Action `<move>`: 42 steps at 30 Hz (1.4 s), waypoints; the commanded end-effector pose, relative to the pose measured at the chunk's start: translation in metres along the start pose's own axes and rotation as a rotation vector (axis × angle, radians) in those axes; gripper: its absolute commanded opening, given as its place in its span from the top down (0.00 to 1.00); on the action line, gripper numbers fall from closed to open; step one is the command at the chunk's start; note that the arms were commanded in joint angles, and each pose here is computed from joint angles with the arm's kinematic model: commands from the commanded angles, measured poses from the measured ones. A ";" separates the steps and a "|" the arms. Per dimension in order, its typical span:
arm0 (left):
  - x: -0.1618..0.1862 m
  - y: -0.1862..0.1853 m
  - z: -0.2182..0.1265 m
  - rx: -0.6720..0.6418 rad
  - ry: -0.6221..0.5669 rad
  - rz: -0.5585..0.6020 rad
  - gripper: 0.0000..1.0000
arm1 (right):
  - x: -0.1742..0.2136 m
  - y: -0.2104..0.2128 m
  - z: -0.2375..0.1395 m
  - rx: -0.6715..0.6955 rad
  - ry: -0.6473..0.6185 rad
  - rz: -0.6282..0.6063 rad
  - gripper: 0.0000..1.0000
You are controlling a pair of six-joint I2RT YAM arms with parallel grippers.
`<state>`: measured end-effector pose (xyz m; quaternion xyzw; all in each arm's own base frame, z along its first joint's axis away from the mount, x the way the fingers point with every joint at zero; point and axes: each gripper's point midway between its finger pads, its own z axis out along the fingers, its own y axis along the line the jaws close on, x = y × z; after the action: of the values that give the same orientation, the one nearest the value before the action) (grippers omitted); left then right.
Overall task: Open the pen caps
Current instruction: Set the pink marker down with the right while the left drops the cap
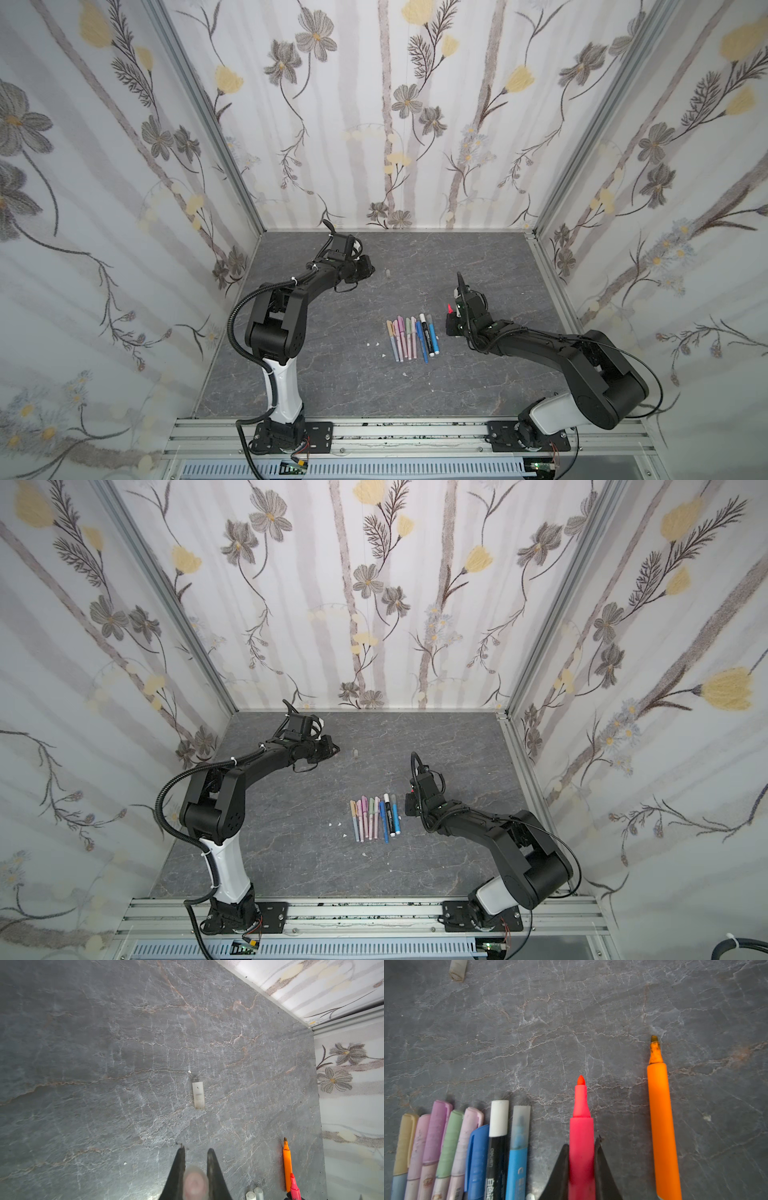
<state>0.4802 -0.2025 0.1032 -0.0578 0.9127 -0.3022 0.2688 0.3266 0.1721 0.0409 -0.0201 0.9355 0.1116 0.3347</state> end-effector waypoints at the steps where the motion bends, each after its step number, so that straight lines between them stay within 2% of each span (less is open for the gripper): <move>1: -0.002 0.004 -0.001 -0.002 -0.007 0.014 1.00 | -0.006 -0.007 0.008 0.057 0.006 -0.010 1.00; 7: 0.000 0.007 -0.003 0.011 -0.008 0.002 1.00 | 0.002 -0.022 0.026 0.152 0.062 -0.038 0.99; 8: 0.000 0.008 -0.003 0.011 -0.010 0.001 1.00 | -0.009 -0.019 0.027 0.154 0.044 -0.036 0.98; 27: -0.001 0.008 -0.001 0.022 -0.015 -0.005 1.00 | -0.004 -0.037 0.030 0.234 0.071 -0.070 0.75; 38: 0.003 0.015 0.016 0.038 -0.007 -0.032 1.00 | -0.016 -0.044 0.021 0.286 0.044 -0.102 0.75; 42: 0.002 0.014 0.016 0.042 -0.008 -0.032 1.00 | -0.024 -0.041 0.016 0.279 0.029 -0.122 0.78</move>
<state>0.4806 -0.1966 0.0748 -0.0721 0.9125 -0.3131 0.2534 0.3577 0.1385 0.0280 -0.0256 0.9470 -0.0260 0.3191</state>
